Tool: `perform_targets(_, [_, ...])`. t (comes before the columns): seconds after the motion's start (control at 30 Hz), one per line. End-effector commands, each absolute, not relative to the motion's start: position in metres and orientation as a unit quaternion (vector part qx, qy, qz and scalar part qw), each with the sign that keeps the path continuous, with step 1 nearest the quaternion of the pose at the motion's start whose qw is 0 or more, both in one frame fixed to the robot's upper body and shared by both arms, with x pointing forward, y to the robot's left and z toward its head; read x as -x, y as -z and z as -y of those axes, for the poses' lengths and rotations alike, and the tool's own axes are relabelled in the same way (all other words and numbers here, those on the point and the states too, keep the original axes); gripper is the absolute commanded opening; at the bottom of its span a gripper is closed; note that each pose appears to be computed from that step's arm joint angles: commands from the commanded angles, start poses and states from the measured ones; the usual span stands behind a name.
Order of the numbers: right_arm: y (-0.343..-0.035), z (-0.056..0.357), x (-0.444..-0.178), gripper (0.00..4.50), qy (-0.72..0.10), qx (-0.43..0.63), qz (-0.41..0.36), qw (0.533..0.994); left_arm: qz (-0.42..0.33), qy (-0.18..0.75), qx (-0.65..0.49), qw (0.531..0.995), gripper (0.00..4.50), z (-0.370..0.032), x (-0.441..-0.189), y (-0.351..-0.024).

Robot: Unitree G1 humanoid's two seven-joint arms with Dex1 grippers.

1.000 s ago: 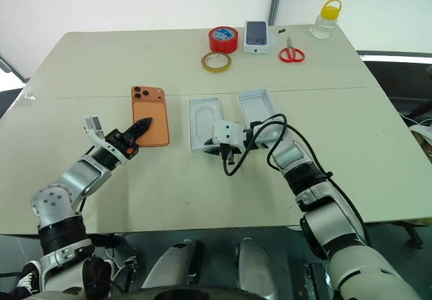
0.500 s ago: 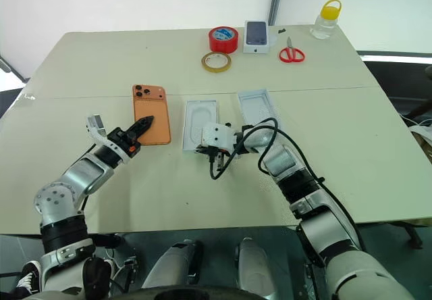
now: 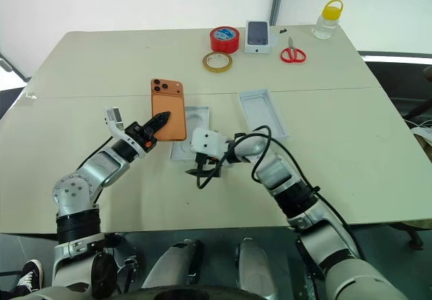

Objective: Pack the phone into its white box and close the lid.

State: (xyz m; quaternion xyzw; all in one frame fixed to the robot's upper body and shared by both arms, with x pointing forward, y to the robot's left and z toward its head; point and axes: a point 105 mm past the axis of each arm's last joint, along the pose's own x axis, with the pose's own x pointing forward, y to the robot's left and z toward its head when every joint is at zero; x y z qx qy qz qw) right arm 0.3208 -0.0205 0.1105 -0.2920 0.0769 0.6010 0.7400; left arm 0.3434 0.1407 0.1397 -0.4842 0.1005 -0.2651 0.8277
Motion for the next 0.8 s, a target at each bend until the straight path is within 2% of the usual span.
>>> perform_targets(0.03, [-0.145, 0.037, -0.321, 4.48, -0.605, 0.265, -0.047, 0.749, -0.082, 0.293, 0.468, 0.83, 0.05, -0.136, -0.343, -0.152])
perform_targets(0.23, [-0.142, 0.099, -0.353, 4.48, -0.519, 0.301, -0.083, 0.796, -0.118, 0.291, 0.465, 0.828, 0.05, -0.128, -0.346, -0.132])
perform_targets(0.4, [-0.145, 0.108, -0.362, 4.48, -0.498, 0.303, -0.078, 0.809, -0.142, 0.298, 0.461, 0.824, 0.05, -0.121, -0.346, -0.123])
perform_targets(0.5, [-0.145, 0.105, -0.363, 4.5, -0.495, 0.301, -0.071, 0.812, -0.147, 0.313, 0.466, 0.814, 1.37, -0.115, -0.346, -0.128])
perform_targets(0.7, [-0.143, 0.099, -0.366, 4.5, -0.495, 0.299, -0.065, 0.813, -0.162, 0.323, 0.435, 0.825, 4.32, -0.114, -0.346, -0.131])
perform_targets(0.8, [-0.142, 0.099, -0.367, 4.5, -0.493, 0.301, -0.065, 0.814, -0.165, 0.326, 0.42, 0.831, 4.32, -0.12, -0.343, -0.132])
